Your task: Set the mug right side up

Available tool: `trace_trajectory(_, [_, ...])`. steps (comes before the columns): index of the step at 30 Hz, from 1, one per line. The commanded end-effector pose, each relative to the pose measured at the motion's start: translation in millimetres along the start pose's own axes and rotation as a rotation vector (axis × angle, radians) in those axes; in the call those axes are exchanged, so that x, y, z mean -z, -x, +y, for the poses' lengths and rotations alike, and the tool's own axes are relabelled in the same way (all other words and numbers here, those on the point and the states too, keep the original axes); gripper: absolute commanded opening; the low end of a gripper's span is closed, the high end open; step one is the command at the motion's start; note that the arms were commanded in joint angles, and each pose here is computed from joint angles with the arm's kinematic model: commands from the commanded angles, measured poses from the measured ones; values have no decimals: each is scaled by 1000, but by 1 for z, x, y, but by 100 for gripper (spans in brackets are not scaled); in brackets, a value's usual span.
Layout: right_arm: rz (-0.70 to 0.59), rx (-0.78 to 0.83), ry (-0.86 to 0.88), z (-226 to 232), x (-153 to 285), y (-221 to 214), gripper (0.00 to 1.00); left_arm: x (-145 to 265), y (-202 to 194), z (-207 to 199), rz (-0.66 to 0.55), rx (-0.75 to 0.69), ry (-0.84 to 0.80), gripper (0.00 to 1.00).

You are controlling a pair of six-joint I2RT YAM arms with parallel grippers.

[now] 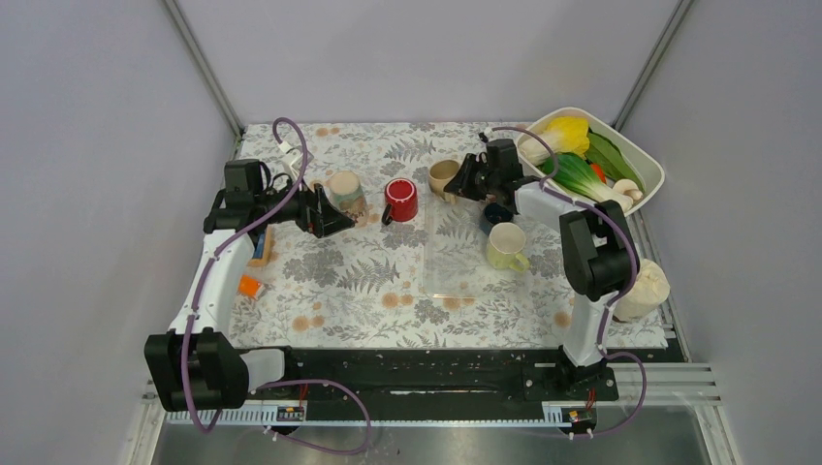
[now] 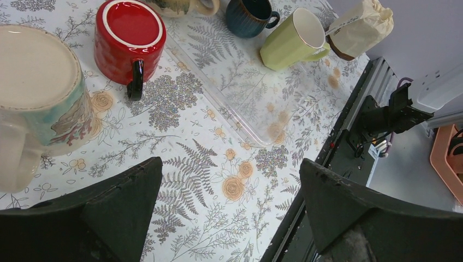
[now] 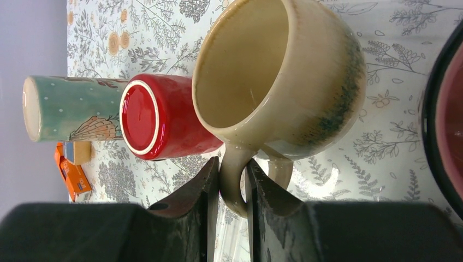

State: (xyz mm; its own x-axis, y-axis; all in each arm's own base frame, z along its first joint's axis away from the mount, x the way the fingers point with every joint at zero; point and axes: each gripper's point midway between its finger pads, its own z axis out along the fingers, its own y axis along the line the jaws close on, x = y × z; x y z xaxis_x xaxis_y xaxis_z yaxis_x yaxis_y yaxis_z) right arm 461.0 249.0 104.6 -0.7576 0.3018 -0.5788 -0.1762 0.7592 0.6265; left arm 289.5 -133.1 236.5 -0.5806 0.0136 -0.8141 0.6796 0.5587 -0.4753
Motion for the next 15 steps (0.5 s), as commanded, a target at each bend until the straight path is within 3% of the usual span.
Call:
trace_trajectory(1, [-130,65,94,36,6,48,21,2,6,-7,-26,-55,-35,99])
trace_trajectory(10, [-110,47,66,30,12,39,45,3,7,-11,-31,-63,-45,99])
trace_trajectory(15, [-111,74,22,26,23,39,51,3,7,-12,-32,-62,-51,99])
